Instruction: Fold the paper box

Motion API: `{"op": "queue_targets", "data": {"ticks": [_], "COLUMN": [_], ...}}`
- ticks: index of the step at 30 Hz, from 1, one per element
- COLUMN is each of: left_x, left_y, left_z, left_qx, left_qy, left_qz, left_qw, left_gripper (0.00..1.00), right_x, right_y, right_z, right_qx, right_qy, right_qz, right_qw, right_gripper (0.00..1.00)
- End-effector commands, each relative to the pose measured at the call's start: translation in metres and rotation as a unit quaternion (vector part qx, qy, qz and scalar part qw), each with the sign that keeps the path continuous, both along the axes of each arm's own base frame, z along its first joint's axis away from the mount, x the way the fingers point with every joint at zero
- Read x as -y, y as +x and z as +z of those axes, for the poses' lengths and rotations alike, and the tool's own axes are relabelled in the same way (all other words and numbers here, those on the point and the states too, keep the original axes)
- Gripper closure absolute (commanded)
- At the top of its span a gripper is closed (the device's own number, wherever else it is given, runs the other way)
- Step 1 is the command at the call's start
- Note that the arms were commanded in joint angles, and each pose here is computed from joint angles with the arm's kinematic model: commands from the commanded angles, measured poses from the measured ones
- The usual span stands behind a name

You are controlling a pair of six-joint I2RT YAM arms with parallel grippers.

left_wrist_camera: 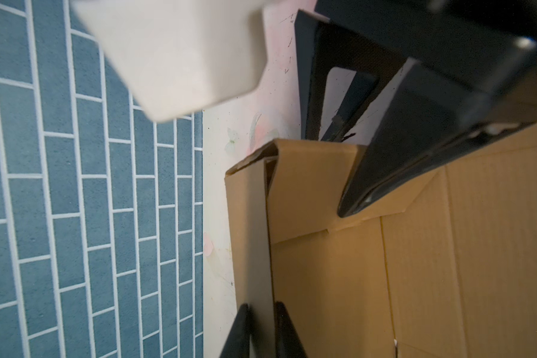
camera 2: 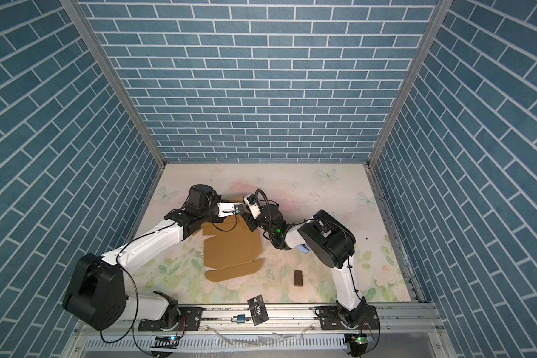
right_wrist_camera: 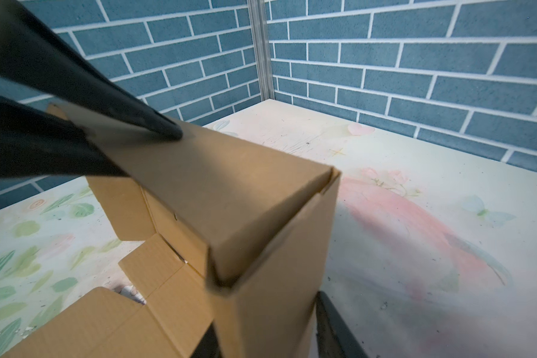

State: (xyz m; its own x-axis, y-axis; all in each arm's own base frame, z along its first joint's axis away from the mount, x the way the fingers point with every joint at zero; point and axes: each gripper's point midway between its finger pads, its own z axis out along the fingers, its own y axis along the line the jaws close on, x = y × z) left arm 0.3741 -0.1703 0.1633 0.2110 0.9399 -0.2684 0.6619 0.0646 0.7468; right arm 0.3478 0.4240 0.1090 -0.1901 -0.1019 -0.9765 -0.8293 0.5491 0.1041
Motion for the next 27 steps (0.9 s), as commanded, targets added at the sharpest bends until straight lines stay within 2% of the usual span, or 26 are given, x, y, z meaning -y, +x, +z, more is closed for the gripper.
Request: {"op": "queue_targets", "data": {"ticks": [1,9,17,23,25,27], "left_x": [0.002,0.006,0.009,0.016,0.020,0.023], "left_y": [-0.017,-0.018,-0.019,-0.049,-0.062,-0.074], "left_z": [-0.029,-0.032,-0.028,0.001,0.019,0.038], "left_qx": [-0.065,-0.069,-0.088,-0.199,-0.238,-0.276], "left_qy": [0.006,0.004,-0.010,-0.066,-0.100,-0.135], "left_qz": [-0.010,-0.012,0.002,0.023,0.042,0.063], "left_qw": [0.998,0.998,0.996,0.978,0.965,0.950], "left_gripper": [0.84,0.84,0.84,0.76,0.71,0.67], "right_x": [-0.010,-0.016,-0.014,-0.010,-0.007,-0.003], "right_y": [0.007,0.015,0.019,0.017,0.015,0.015], "right_z": [0.003,-0.008,-0.008,0.000,0.002,0.005], "right_qx": [0.022,0.013,0.024,0.027,0.033,0.035], "right_qy": [0.010,0.005,-0.010,-0.011,-0.013,-0.015], "right_qz": [-0.006,-0.018,-0.028,-0.028,-0.027,-0.027], "right_qw": [1.000,1.000,0.999,0.999,0.999,0.999], "right_gripper": [0.59,0.65,0.83,0.93,1.00,1.00]}}
